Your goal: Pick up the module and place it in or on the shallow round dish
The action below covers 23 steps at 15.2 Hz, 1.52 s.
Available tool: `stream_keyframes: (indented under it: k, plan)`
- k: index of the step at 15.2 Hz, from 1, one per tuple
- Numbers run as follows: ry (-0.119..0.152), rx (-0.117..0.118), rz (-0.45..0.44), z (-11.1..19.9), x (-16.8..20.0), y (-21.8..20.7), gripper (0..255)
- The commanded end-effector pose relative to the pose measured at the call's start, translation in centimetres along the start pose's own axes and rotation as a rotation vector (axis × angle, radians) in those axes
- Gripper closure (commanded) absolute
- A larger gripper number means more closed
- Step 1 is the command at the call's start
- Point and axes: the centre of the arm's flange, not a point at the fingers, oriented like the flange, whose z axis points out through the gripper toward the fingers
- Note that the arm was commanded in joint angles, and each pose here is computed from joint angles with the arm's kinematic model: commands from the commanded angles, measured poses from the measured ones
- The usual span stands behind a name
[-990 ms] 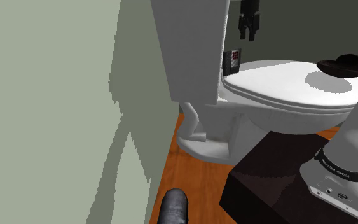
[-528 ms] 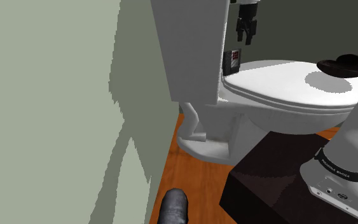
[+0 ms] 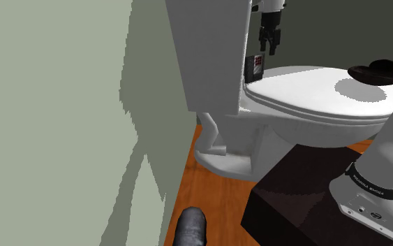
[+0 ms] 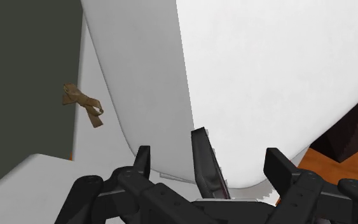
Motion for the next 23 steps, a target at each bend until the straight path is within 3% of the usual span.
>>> stream_keyframes:
  k: [1, 9, 10, 11, 14, 15, 23]
  plan:
    - [-0.021, 0.028, -0.016, 1.7, 1.2, -0.6, 255]
    - [-0.021, 0.029, -0.017, 1.7, 1.3, 0.3, 255]
    - [-0.005, 0.012, -0.007, 0.3, 0.0, 0.0, 255]
    - [-0.005, 0.012, -0.007, 0.3, 0.0, 0.0, 0]
    - [0.112, -0.039, -0.321, -1.4, 1.5, -1.4, 0]
    - [0.134, -0.048, -0.379, -1.7, 1.7, -1.7, 0]
    - [0.134, -0.048, -0.379, 2.3, 2.3, -1.6, 0]
